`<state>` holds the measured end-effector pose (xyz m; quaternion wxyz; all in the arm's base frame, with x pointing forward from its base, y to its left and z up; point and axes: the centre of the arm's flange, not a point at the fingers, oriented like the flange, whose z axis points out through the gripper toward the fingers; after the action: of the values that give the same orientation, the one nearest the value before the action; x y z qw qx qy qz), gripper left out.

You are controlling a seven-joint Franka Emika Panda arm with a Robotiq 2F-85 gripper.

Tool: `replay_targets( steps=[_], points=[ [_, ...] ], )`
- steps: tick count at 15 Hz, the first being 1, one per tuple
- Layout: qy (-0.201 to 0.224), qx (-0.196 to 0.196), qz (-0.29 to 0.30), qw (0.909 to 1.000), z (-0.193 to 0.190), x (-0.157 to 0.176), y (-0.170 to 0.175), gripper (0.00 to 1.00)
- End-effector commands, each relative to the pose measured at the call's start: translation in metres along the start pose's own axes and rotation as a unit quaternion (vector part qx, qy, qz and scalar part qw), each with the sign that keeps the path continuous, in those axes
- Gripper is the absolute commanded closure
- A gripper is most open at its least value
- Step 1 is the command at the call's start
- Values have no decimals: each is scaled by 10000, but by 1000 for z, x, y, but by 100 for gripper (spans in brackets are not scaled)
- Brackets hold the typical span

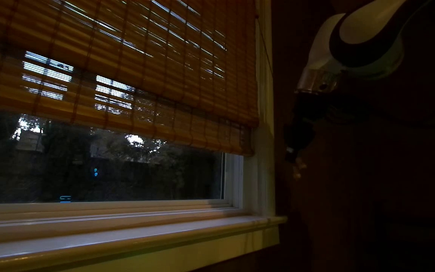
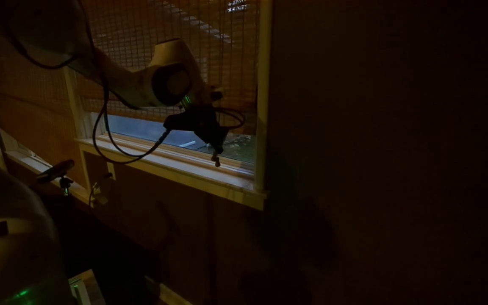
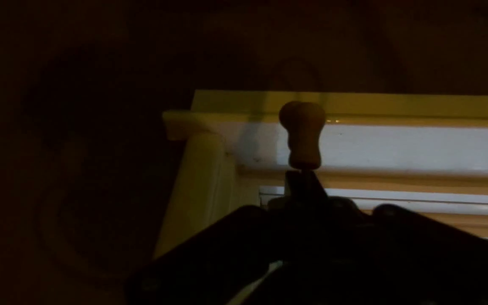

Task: Open the window

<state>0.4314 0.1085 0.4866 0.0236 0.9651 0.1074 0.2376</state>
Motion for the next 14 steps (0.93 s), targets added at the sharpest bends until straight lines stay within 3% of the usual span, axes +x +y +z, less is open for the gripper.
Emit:
replay_targets(
  steps=[1, 14],
  points=[
    [-805, -47, -9, 9967, 57, -58, -2, 99],
    [-1530, -461, -173, 9870, 111, -115, 20, 99]
  ],
)
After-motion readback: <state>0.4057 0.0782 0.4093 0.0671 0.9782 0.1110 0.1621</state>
